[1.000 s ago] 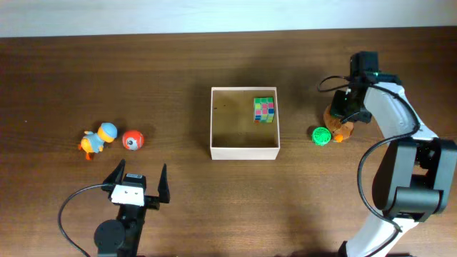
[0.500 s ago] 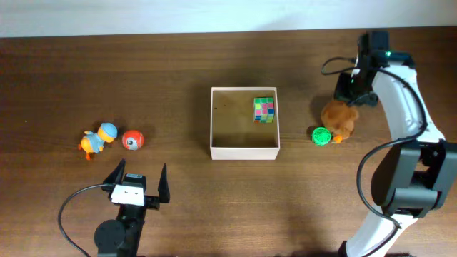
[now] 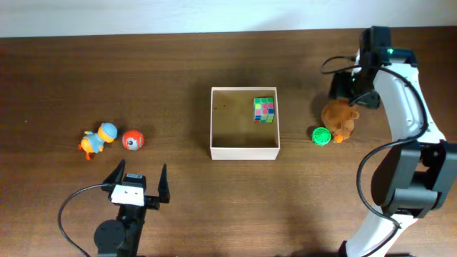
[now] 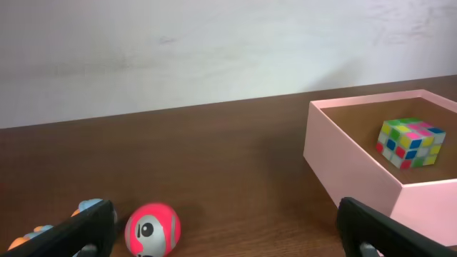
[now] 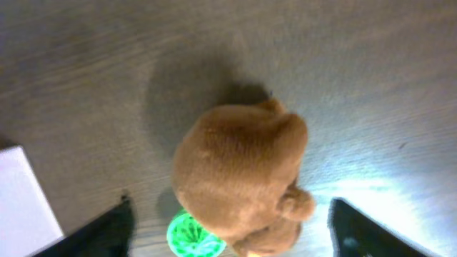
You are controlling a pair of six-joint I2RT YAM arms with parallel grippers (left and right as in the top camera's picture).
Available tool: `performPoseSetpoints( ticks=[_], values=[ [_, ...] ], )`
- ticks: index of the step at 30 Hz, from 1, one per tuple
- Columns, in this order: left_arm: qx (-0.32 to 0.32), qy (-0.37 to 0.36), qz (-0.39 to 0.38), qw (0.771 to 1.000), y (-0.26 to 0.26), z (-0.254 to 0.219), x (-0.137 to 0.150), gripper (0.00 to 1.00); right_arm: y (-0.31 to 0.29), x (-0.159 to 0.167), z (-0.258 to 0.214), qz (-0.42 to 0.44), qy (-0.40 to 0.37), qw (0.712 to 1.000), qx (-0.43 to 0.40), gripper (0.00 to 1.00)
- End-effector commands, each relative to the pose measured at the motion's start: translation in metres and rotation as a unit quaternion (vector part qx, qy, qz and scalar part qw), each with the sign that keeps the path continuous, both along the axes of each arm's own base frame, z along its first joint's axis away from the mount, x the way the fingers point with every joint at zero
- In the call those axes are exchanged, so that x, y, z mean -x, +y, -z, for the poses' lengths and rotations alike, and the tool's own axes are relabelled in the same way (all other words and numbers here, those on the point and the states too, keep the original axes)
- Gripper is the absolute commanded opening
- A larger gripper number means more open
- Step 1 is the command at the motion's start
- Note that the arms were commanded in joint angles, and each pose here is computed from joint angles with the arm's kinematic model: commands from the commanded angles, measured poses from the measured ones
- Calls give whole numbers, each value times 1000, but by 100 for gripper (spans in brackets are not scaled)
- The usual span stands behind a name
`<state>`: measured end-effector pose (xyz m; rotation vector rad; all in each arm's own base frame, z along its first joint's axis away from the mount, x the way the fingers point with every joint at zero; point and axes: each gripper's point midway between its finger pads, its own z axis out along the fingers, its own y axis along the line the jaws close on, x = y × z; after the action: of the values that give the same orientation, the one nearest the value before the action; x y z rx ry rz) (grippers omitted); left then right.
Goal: Pack container
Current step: 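Close the right gripper on the plush and lift it, then lift the brown plush and carry it left over the box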
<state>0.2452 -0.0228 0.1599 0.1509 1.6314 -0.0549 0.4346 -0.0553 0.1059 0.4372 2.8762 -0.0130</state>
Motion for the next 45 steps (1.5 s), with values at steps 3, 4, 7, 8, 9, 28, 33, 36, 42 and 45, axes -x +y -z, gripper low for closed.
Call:
performPoseSetpoints(
  ticks=[3,4,7,8,9,28,33,36,42,45],
  values=[
    [-10,-2,-2,1000,1,0,0,99,-1,10,30,-5,20,1000,-1,90],
    [-10,-2,-2,1000,1,0,0,99,-1,11,35,-5,20,1000,-1,91],
    [-10,-2,-2,1000,1,0,0,99,0,15,49,-3,22,1000,-2,92],
    [-10,-2,-2,1000,1,0,0,99,0,16,53,-3,22,1000,-2,92],
    [-10,-2,-2,1000,1,0,0,99,0,17,56,-3,22,1000,-2,92],
    [-10,-2,-2,1000,1,0,0,99,0,17,72,-3,13,1000,-1,27],
    [-10,-2,-2,1000,1,0,0,99,1,16,72,-3,11,1000,-2,8],
    [-10,-2,-2,1000,1,0,0,99,1,15,71,-4,10,1000,-3,6],
    [-10,-2,-2,1000,1,0,0,99,1,15,71,-4,9,1000,-3,6],
    [-10,-2,-2,1000,1,0,0,99,3,13,69,-5,6,1000,-8,4]
  ],
)
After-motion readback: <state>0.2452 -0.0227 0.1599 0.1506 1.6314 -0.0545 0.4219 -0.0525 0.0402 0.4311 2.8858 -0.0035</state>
